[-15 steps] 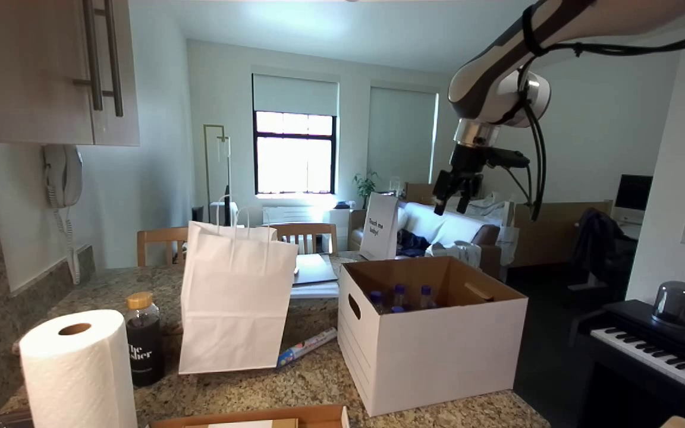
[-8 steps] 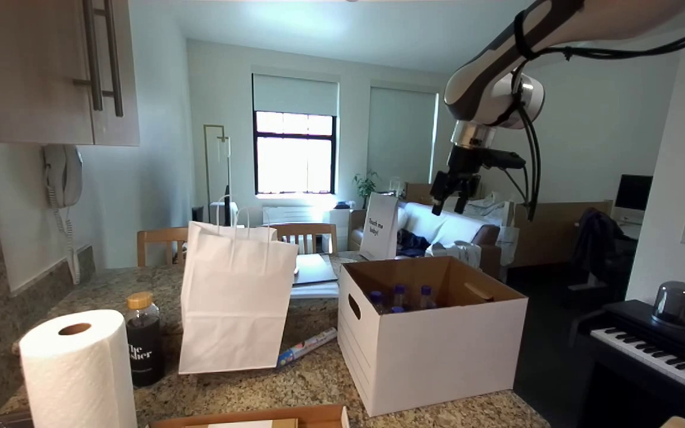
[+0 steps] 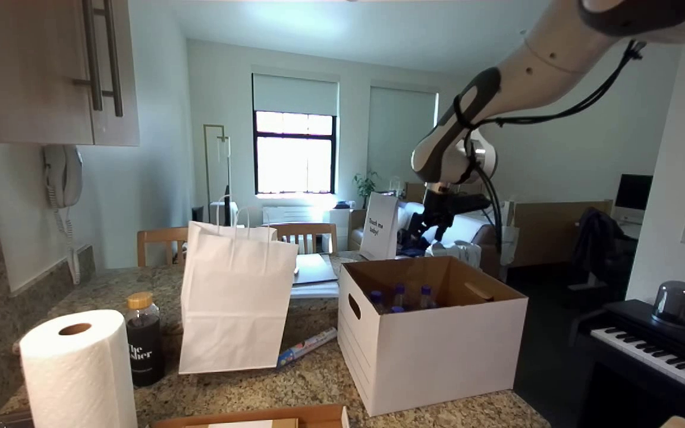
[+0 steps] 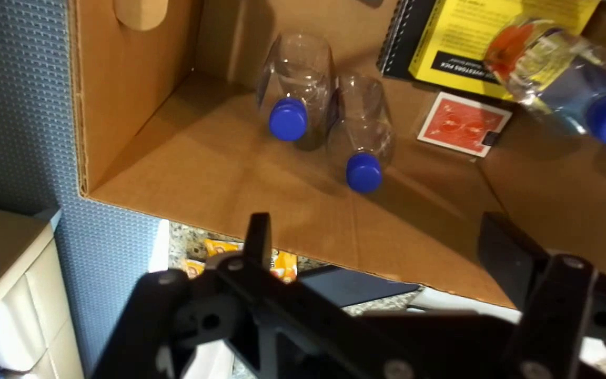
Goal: Remove three bottles from the box and put them on the counter
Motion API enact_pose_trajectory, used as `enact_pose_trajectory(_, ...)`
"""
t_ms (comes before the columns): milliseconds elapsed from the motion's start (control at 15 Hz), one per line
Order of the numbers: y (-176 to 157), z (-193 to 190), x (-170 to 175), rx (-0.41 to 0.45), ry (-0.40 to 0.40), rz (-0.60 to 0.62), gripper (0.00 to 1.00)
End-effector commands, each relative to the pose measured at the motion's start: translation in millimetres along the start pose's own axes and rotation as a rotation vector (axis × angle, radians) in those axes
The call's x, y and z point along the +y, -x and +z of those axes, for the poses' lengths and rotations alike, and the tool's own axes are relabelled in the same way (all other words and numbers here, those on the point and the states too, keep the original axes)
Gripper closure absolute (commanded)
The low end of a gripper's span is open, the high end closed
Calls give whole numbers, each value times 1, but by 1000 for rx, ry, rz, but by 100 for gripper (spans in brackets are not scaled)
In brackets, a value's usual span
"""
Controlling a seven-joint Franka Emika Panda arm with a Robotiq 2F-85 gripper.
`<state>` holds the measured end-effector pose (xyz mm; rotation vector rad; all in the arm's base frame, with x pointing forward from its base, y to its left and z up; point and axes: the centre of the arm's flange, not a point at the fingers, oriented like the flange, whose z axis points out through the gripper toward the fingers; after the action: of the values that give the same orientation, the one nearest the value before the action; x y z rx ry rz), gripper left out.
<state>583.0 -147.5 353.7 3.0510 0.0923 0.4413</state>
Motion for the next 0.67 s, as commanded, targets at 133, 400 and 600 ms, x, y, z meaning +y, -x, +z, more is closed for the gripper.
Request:
enact_pose_trajectory(133, -56, 104, 16, -60, 1, 127, 0)
enact_pose_trajectory(400, -42, 111, 10, -76, -5, 113, 0)
enact_pose_trajectory(600, -50, 121, 15, -119, 16, 137, 0)
